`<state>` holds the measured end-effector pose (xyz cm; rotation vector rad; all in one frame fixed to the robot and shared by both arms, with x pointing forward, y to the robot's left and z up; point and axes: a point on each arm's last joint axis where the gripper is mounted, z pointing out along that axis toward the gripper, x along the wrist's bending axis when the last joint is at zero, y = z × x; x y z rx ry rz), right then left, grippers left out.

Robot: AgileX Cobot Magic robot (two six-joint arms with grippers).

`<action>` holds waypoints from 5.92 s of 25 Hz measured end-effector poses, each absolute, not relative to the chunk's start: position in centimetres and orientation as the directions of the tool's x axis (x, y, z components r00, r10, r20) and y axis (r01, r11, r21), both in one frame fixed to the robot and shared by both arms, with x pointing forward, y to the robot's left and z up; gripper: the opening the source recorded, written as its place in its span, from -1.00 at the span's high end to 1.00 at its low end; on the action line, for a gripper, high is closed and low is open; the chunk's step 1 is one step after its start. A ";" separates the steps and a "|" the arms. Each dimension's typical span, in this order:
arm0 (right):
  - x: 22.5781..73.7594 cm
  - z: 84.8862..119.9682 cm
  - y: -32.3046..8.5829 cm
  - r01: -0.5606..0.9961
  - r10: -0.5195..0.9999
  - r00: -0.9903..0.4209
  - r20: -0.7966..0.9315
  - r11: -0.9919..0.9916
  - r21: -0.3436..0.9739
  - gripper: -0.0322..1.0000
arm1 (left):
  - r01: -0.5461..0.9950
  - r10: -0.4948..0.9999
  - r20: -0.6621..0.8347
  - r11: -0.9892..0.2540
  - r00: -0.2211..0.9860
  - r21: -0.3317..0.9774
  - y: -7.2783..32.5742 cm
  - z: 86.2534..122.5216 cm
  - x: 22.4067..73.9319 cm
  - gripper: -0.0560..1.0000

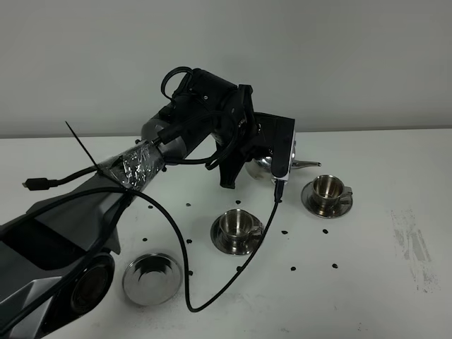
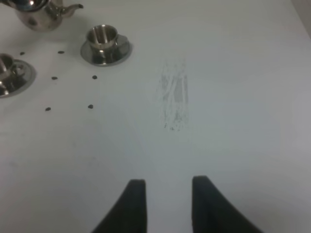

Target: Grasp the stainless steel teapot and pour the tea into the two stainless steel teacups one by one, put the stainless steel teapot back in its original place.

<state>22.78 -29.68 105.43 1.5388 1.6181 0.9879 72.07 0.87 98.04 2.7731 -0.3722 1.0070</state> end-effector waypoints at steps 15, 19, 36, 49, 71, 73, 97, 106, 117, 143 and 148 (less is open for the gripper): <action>22.8 105.4 -29.7 0.476 0.998 -0.064 0.023 0.010 0.879 0.49 | -0.368 -0.294 0.683 -0.929 0.669 -0.039 0.1 98.2 71.9 0.44; 22.8 105.4 -29.7 0.476 0.998 -0.064 0.023 0.010 0.879 0.49 | -0.385 -0.319 0.682 -0.921 0.658 -0.059 0.1 98.2 71.9 0.44; 22.8 105.4 -29.7 0.476 0.998 -0.064 0.023 0.010 0.879 0.49 | -0.457 -0.418 0.677 -0.879 0.606 -0.134 0.0 98.3 71.9 0.44; 22.8 105.4 -29.7 0.476 0.998 -0.064 0.023 0.010 0.879 0.49 | -0.425 -0.392 0.696 -0.895 0.601 -0.137 -0.9 98.5 71.4 0.44; 22.8 105.4 -29.7 0.476 0.998 -0.064 0.023 0.010 0.879 0.49 | -0.423 -0.447 0.690 -0.879 0.569 -0.220 -1.6 97.7 71.2 0.44; 22.8 105.4 -29.7 0.476 0.998 -0.064 0.023 0.010 0.879 0.49 | -0.423 -0.446 0.691 -0.879 0.569 -0.219 -1.6 97.7 71.2 0.44; 22.8 105.4 -29.7 0.476 0.998 -0.064 0.023 0.010 0.879 0.49 | -0.421 -0.492 0.687 -0.860 0.535 -0.288 -1.7 97.9 71.2 0.44; 22.8 105.4 -29.7 0.476 0.998 -0.064 0.023 0.010 0.879 0.49 | -0.410 -0.478 0.708 -0.867 0.520 -0.283 -2.2 98.1 71.0 0.44; 22.8 105.4 -29.7 0.476 0.998 -0.064 0.023 0.010 0.879 0.49 | -0.411 -0.488 0.712 -0.861 0.504 -0.299 -2.6 98.2 70.8 0.44; 22.8 105.4 -29.7 0.476 0.998 -0.064 0.023 0.010 0.879 0.49 | -0.411 -0.519 0.713 -0.845 0.471 -0.343 -2.8 98.4 70.7 0.44; 22.8 105.4 -29.7 0.476 0.998 -0.064 0.023 0.010 0.879 0.49 | -0.412 -0.519 0.715 -0.844 0.469 -0.343 -2.9 98.4 70.7 0.44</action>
